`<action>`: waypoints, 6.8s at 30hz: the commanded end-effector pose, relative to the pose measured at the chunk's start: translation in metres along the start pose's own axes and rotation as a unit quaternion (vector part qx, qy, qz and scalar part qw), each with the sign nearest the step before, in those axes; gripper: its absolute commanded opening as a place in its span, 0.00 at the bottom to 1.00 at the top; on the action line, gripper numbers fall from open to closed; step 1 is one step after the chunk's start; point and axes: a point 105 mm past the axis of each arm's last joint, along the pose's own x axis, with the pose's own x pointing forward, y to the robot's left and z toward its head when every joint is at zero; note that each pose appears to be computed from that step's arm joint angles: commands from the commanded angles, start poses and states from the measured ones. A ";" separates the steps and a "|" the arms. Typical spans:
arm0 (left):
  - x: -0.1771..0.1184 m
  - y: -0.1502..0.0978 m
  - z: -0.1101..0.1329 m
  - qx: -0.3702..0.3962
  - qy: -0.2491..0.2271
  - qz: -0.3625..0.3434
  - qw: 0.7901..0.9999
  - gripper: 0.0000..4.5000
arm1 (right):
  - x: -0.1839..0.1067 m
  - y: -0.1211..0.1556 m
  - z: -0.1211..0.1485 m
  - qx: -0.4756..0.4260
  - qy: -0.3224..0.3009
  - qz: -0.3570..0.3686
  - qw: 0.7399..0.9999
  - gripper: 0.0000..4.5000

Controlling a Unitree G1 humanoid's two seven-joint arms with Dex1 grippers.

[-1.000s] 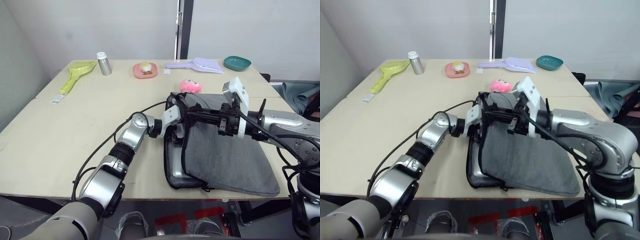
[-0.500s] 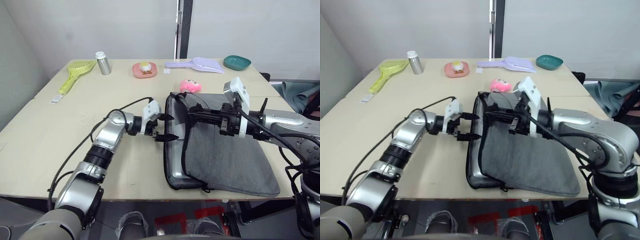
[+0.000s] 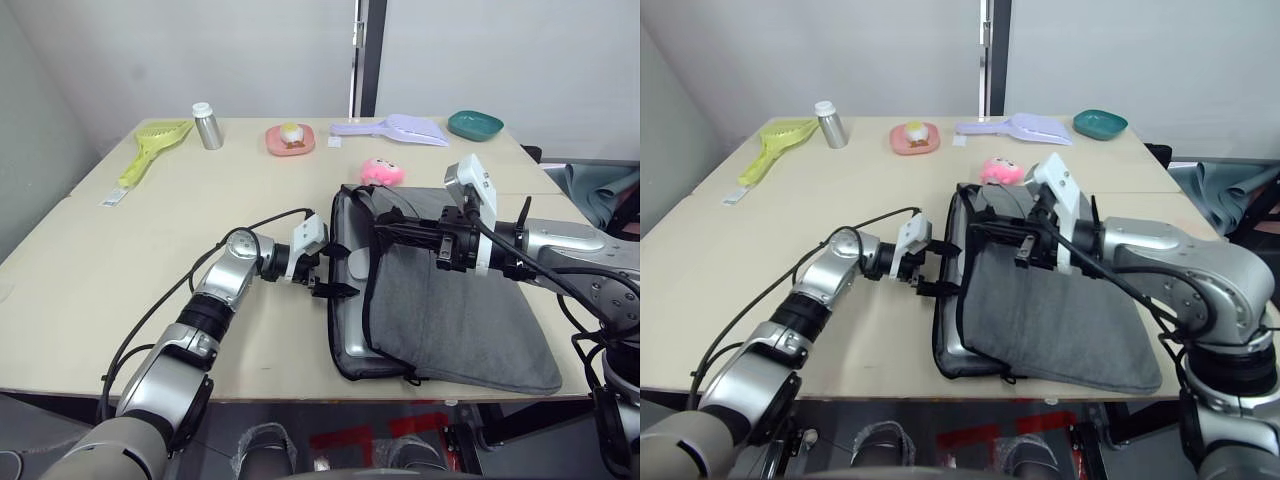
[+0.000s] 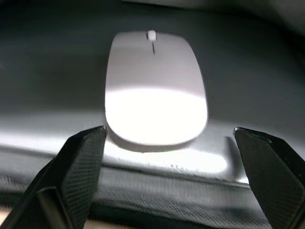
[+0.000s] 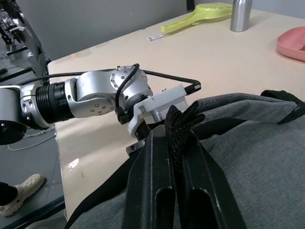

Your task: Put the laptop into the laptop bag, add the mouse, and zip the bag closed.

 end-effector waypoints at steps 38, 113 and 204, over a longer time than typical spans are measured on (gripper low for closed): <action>0.002 0.001 0.031 -0.008 -0.062 0.012 0.998 0.99 | -0.002 0.005 0.009 -0.031 -0.017 0.002 0.999 0.00; -0.204 0.038 0.027 -0.203 -0.071 0.140 0.967 1.00 | -0.056 -0.005 0.005 -0.106 0.061 0.035 0.992 0.99; -0.057 0.095 0.017 -0.497 -0.204 0.229 0.812 0.68 | -0.167 -0.027 -0.122 0.201 0.114 -0.241 0.943 1.00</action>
